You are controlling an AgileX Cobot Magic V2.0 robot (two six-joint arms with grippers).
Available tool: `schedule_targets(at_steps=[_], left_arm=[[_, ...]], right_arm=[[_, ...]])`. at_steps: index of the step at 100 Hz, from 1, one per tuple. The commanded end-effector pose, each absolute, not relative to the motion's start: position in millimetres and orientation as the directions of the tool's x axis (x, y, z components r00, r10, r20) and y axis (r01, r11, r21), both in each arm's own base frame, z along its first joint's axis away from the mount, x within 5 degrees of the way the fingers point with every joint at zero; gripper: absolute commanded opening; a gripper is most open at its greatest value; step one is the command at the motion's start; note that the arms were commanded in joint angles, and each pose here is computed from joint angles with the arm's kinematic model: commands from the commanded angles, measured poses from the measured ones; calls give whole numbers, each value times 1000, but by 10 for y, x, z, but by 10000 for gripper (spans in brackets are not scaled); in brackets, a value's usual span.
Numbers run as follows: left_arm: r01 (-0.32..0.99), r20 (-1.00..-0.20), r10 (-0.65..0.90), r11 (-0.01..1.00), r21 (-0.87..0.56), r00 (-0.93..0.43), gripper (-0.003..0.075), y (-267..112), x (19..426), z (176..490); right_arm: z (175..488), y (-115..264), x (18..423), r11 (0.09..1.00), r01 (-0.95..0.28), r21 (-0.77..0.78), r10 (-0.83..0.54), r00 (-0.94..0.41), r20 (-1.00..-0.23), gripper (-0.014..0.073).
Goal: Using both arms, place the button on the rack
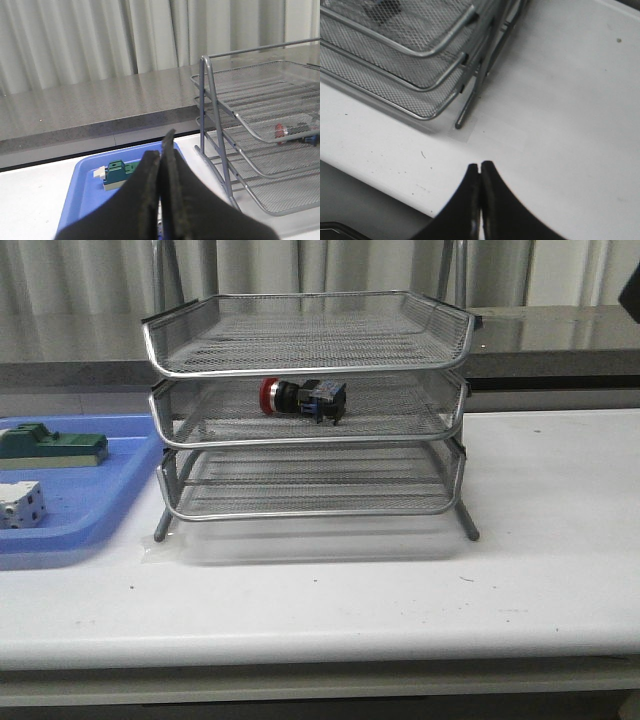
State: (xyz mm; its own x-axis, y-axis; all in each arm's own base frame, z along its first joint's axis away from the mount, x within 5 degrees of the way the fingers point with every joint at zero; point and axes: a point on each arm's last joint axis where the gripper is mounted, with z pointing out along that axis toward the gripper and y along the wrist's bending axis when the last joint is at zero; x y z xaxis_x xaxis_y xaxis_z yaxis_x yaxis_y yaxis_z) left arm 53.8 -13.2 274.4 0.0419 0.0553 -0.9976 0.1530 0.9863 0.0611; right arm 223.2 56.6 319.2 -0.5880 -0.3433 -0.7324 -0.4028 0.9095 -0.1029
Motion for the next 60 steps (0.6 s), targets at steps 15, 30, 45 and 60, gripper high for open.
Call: schedule_targets(at_steps=[15,30,45,60], left_arm=[[113,-993,23,993,36,114,-20,-98,528,2884],[113,-993,23,993,36,114,-20,-98,528,2884],[113,-993,23,993,36,114,-20,-98,528,2884],[113,-993,23,993,36,114,-20,-98,528,2884]], right_arm=[[3277,354,2022,951,-287,-110,-247,-499,-831,-60],[3300,251,1843,968,-228,-109,-202,-442,-874,-60],[3320,209,1681,972,-204,-116,-189,-388,-902,-60],[3323,191,1509,973,-195,-120,-182,-337,-924,-60]])
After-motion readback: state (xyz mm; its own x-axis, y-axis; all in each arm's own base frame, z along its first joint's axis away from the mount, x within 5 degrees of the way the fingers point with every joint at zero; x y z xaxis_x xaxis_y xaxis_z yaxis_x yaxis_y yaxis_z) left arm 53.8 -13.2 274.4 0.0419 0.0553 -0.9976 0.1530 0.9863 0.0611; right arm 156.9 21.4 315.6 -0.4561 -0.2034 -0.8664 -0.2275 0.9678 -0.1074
